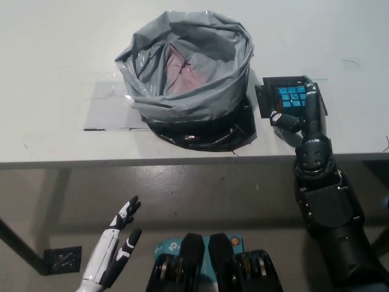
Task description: Use the right hand to pick up a rubix's cube and place it into a plastic bag and lift the bag
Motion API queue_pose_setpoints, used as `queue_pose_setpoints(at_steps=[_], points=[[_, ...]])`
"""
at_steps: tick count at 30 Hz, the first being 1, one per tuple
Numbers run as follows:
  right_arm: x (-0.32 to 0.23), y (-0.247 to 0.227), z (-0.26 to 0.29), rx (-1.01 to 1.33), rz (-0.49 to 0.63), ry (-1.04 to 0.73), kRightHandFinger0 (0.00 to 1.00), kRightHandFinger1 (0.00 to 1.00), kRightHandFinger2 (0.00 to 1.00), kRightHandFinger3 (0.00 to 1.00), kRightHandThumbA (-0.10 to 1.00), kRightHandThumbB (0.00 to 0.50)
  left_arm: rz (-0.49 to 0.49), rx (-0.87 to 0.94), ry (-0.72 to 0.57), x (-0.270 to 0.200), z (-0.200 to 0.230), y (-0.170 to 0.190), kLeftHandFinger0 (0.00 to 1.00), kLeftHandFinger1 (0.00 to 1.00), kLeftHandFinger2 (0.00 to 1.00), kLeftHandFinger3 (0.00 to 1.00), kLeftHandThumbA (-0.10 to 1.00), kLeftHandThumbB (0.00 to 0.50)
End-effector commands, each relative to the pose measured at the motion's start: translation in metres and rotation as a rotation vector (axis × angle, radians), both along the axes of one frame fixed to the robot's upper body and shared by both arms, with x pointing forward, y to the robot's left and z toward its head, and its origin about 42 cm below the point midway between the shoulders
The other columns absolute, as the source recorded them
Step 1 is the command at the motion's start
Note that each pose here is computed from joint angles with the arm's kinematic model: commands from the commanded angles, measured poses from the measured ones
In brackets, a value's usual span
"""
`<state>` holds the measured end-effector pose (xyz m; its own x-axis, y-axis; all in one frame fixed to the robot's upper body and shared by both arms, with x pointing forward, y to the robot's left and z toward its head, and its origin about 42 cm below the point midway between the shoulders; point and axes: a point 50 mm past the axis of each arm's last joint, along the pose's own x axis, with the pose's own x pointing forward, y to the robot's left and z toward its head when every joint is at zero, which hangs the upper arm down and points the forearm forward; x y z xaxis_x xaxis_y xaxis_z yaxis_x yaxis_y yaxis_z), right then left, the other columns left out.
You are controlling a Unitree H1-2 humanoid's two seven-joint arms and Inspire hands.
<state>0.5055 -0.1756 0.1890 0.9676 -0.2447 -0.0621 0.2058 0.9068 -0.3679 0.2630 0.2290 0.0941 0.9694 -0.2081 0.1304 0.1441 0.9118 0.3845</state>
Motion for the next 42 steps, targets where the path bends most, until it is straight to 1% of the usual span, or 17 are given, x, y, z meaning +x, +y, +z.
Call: queue_pose_setpoints(at_steps=[1,11,13,14,15,16,17,18,19,21,22,23,27,28,33,35,42], points=[[0.012,0.001,0.020,0.031,-0.002,-0.037,1.00,1.00,1.00,1.00,0.77,0.500,-0.028,-0.017,-0.070,0.001,0.013,0.000,1.00,1.00,1.00,1.00,1.00,0.189],[0.017,-0.003,0.019,0.094,-0.007,-0.055,1.00,1.00,1.00,1.00,0.71,0.500,-0.031,-0.017,-0.072,0.002,0.014,-0.001,1.00,1.00,1.00,1.00,1.00,0.188],[0.018,-0.005,0.018,0.163,-0.038,-0.113,1.00,1.00,1.00,1.00,0.57,0.479,-0.032,-0.017,-0.070,0.002,0.015,-0.001,1.00,1.00,1.00,1.00,1.00,0.186],[0.017,-0.005,0.018,0.189,-0.053,-0.146,1.00,1.00,1.00,1.00,0.55,0.471,-0.033,-0.019,-0.070,0.002,0.015,-0.002,1.00,1.00,1.00,1.00,1.00,0.184],[0.017,-0.006,0.018,0.240,-0.087,-0.192,0.75,0.94,1.00,1.00,0.42,0.477,-0.033,-0.019,-0.070,0.002,0.014,-0.002,1.00,1.00,1.00,1.00,1.00,0.184],[0.016,-0.006,0.019,0.250,-0.110,-0.209,0.39,0.53,0.85,1.00,0.41,0.400,-0.034,-0.019,-0.070,0.002,0.014,-0.002,1.00,1.00,1.00,1.00,1.00,0.184],[0.015,-0.006,0.020,0.253,-0.132,-0.223,0.20,0.36,0.67,1.00,0.41,0.410,-0.035,-0.019,-0.070,0.002,0.014,-0.001,1.00,1.00,1.00,1.00,1.00,0.184],[0.015,-0.008,0.022,0.254,-0.176,-0.222,0.01,0.04,0.24,0.54,0.21,0.281,-0.036,-0.019,-0.073,0.002,0.014,-0.002,1.00,1.00,1.00,1.00,1.00,0.181],[0.015,-0.009,0.022,0.253,-0.186,-0.229,0.00,0.03,0.21,0.31,0.08,0.247,-0.035,-0.021,-0.074,0.002,0.014,-0.002,1.00,1.00,1.00,1.00,1.00,0.180],[0.017,-0.010,0.024,0.263,-0.189,-0.246,0.00,0.08,0.34,0.30,-0.08,0.239,-0.033,-0.019,-0.078,0.004,0.016,-0.001,1.00,1.00,1.00,1.00,1.00,0.178],[0.017,-0.012,0.024,0.269,-0.186,-0.250,0.00,0.11,0.45,0.40,-0.10,0.212,-0.033,-0.018,-0.079,0.005,0.016,-0.001,1.00,1.00,1.00,1.00,1.00,0.181],[0.017,-0.013,0.024,0.272,-0.186,-0.247,0.00,0.13,0.50,0.48,-0.10,0.209,-0.034,-0.017,-0.079,0.005,0.016,-0.001,1.00,1.00,1.00,1.00,1.00,0.181],[0.016,-0.016,0.019,0.289,-0.176,-0.246,0.00,0.17,0.56,0.61,-0.10,0.207,-0.035,-0.016,-0.078,0.005,0.016,-0.002,1.00,1.00,1.00,1.00,1.00,0.184],[0.016,-0.017,0.017,0.305,-0.173,-0.250,0.00,0.20,0.60,0.67,-0.10,0.207,-0.035,-0.015,-0.078,0.005,0.016,-0.001,1.00,1.00,1.00,1.00,1.00,0.187],[0.018,-0.020,0.020,0.337,-0.176,-0.262,0.01,0.24,0.63,0.72,-0.10,0.219,-0.032,-0.008,-0.081,0.008,0.018,-0.002,1.00,1.00,1.00,1.00,1.00,0.196],[0.018,-0.021,0.023,0.368,-0.175,-0.282,0.00,0.29,0.67,0.75,-0.10,0.205,-0.035,-0.008,-0.083,0.008,0.018,-0.002,1.00,1.00,1.00,1.00,1.00,0.191],[0.019,-0.020,0.068,0.738,-0.099,-0.441,0.00,0.32,0.83,0.88,-0.10,0.159,-0.034,0.002,-0.094,0.010,0.017,-0.001,1.00,1.00,1.00,1.00,1.00,0.182]])
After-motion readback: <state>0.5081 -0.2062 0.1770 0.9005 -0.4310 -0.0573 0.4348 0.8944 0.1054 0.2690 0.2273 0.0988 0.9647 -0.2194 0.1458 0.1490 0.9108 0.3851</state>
